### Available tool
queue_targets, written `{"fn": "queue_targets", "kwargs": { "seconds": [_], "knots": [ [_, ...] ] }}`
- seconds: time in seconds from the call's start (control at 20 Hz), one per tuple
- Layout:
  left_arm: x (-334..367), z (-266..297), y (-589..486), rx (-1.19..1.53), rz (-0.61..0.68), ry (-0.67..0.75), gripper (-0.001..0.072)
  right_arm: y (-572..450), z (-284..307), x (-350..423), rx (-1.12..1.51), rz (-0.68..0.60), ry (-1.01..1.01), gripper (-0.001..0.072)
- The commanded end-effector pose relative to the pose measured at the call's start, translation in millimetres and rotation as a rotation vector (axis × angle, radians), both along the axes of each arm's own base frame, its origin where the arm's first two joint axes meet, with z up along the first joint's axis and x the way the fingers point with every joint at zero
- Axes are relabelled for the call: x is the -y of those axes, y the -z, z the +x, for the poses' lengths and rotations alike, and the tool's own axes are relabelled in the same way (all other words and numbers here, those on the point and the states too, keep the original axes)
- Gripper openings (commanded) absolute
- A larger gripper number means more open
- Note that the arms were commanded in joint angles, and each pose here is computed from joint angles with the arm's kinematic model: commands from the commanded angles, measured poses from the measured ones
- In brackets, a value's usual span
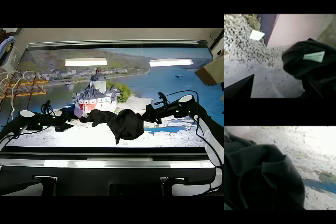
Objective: Fold the clothes and pants, and hang the long-sleeved shirts on hangers.
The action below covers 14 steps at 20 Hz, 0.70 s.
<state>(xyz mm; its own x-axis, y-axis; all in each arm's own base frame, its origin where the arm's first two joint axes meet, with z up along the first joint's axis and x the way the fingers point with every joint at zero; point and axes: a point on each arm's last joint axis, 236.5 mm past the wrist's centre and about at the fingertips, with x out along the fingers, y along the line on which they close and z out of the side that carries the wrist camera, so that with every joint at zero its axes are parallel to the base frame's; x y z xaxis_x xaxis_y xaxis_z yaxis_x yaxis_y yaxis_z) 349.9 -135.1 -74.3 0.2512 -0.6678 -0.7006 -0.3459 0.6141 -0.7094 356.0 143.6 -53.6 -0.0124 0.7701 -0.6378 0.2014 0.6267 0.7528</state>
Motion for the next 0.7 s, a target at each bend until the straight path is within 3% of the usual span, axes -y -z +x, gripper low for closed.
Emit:
{"fn": "queue_targets", "kwargs": {
  "seconds": [0.0, 0.2, 0.25, 0.4, 0.45, 0.65],
  "knots": [
    [17, 15, 11, 0.014, -0.010, 0.042, 0.0679, -3, -6, -2, -0.032, 0.012, -0.004, 0.0030],
    [35, 32, 15, 0.026, -0.002, 0.075, 0.0676, -3, -7, -2, -0.036, 0.015, -0.008, 0.0030],
    [38, 33, 18, 0.020, -0.003, 0.079, 0.0600, -3, -7, -2, -0.038, 0.015, -0.006, 0.0030],
    [47, 37, 17, 0.028, -0.015, 0.102, 0.0132, -5, -8, -3, -0.048, 0.021, -0.002, 0.0030],
    [52, 38, 12, 0.043, -0.020, 0.122, 0.0014, -8, -6, -3, -0.034, 0.019, 0.002, 0.0030],
    [59, 56, -29, 0.133, -0.033, 0.156, 0.0016, -41, 11, 4, 0.144, -0.030, 0.023, 0.0029]
  ]
}}
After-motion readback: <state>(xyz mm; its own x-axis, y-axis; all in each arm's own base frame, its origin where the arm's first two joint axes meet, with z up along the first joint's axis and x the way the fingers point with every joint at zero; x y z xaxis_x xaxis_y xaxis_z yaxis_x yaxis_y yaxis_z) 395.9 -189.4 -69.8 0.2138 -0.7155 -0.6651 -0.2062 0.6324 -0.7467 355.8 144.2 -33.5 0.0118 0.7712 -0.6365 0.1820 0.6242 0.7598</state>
